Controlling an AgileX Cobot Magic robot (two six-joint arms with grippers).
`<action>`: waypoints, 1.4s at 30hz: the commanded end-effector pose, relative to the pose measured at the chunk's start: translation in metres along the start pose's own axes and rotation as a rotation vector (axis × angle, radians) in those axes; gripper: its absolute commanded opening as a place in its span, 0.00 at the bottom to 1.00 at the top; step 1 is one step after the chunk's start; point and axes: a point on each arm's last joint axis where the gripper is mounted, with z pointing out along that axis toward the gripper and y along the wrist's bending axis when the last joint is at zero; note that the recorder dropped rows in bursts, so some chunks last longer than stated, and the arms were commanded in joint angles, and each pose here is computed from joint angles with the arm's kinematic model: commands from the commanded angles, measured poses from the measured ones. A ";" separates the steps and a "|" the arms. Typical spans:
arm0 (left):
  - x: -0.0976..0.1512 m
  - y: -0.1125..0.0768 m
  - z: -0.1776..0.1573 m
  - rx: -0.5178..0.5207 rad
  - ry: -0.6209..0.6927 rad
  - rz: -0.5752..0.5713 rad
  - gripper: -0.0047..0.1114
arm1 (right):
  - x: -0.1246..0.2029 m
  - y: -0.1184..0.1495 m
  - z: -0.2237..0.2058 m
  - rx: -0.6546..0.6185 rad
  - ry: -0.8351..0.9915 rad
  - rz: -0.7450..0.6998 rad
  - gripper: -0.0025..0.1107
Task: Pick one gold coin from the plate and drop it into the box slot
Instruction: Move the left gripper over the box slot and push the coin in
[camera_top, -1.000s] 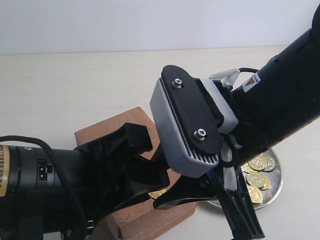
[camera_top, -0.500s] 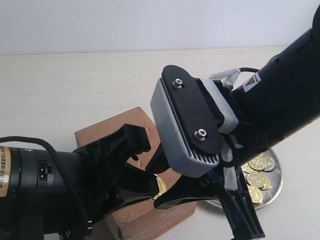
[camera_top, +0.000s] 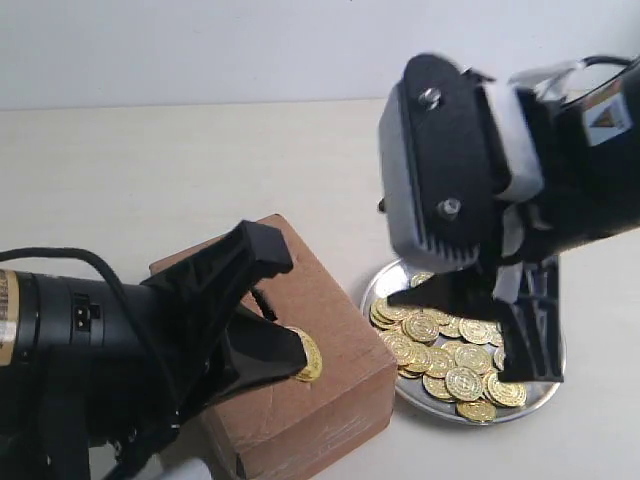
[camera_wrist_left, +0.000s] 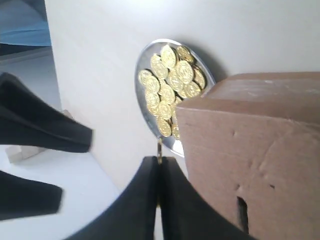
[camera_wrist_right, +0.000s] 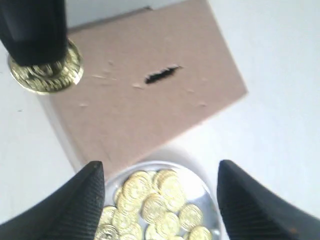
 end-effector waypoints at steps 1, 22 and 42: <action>0.023 -0.002 -0.002 0.148 0.039 -0.021 0.04 | 0.003 0.005 -0.043 0.134 -0.034 0.156 0.57; 0.086 0.018 0.066 0.562 0.053 -0.227 0.04 | 0.061 0.119 -0.118 0.019 -0.172 0.326 0.57; 0.091 0.005 0.082 0.643 0.079 -0.216 0.04 | 0.062 0.122 -0.121 0.030 -0.195 0.321 0.57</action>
